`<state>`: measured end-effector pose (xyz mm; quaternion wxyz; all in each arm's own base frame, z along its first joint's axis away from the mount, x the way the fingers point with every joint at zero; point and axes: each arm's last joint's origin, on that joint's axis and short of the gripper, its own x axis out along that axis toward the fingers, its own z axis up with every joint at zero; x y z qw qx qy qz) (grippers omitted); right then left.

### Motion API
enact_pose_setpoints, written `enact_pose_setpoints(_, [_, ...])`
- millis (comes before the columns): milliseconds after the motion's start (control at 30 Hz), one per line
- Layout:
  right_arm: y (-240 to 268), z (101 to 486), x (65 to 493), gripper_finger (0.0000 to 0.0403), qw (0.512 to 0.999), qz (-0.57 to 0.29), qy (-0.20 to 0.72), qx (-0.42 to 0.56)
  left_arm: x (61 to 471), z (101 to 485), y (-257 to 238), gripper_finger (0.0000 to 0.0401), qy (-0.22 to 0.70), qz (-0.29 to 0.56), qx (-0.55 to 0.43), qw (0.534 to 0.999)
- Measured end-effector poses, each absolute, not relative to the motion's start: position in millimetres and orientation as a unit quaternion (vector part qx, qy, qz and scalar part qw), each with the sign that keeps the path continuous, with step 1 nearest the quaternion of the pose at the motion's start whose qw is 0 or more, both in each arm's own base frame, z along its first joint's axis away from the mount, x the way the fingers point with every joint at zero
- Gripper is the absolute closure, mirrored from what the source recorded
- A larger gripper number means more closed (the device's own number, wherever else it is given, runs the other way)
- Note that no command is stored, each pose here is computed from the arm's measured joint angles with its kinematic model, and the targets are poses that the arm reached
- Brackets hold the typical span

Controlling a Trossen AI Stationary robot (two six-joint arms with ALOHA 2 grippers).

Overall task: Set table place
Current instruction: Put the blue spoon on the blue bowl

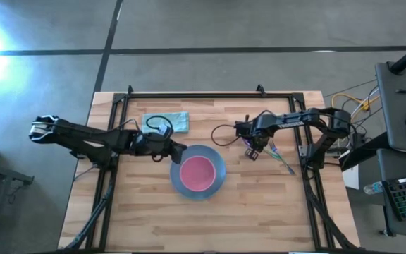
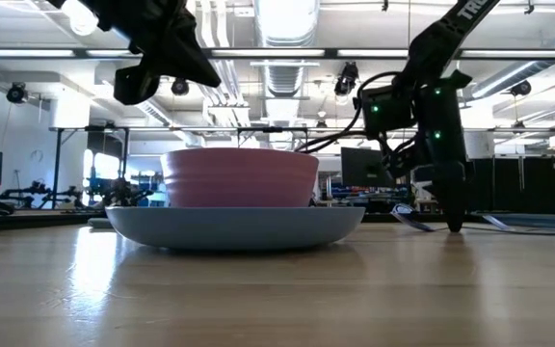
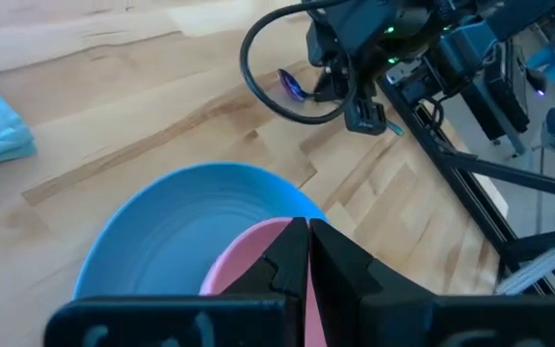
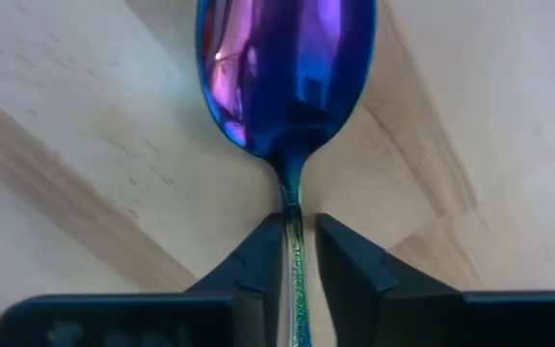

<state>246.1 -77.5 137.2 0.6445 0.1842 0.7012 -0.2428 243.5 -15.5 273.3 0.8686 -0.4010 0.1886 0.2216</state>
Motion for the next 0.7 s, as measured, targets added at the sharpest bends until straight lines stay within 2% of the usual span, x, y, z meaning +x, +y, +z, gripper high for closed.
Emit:
enact_pose_setpoints(133, [-80, 137, 246, 0.0385, 0.647, -0.232, 0.701, 0.189, 243, 273, -10, 0.0401, 0.187, 0.23, -0.391, 0.871])
enact_pose_setpoints(267, [-84, 140, 249, 0.0389, 0.653, -0.217, 0.694, 0.211, 244, 273, -2, 0.0401, 0.181, 0.244, -0.393, 0.868])
enact_pose_setpoints(400, [-98, 153, 264, 0.039, 0.683, -0.22, 0.643, 0.269, 243, 272, 5, 0.0401, 0.18, 0.259, -0.395, 0.863])
enact_pose_setpoints(567, [-128, 187, 291, 0.039, 0.747, -0.227, 0.509, 0.364, 242, 267, 13, 0.0401, 0.179, 0.276, -0.396, 0.857])
enact_pose_setpoints(700, [-153, 219, 308, 0.039, 0.771, -0.265, 0.393, 0.425, 241, 266, 15, 0.0401, 0.178, 0.281, -0.397, 0.855])
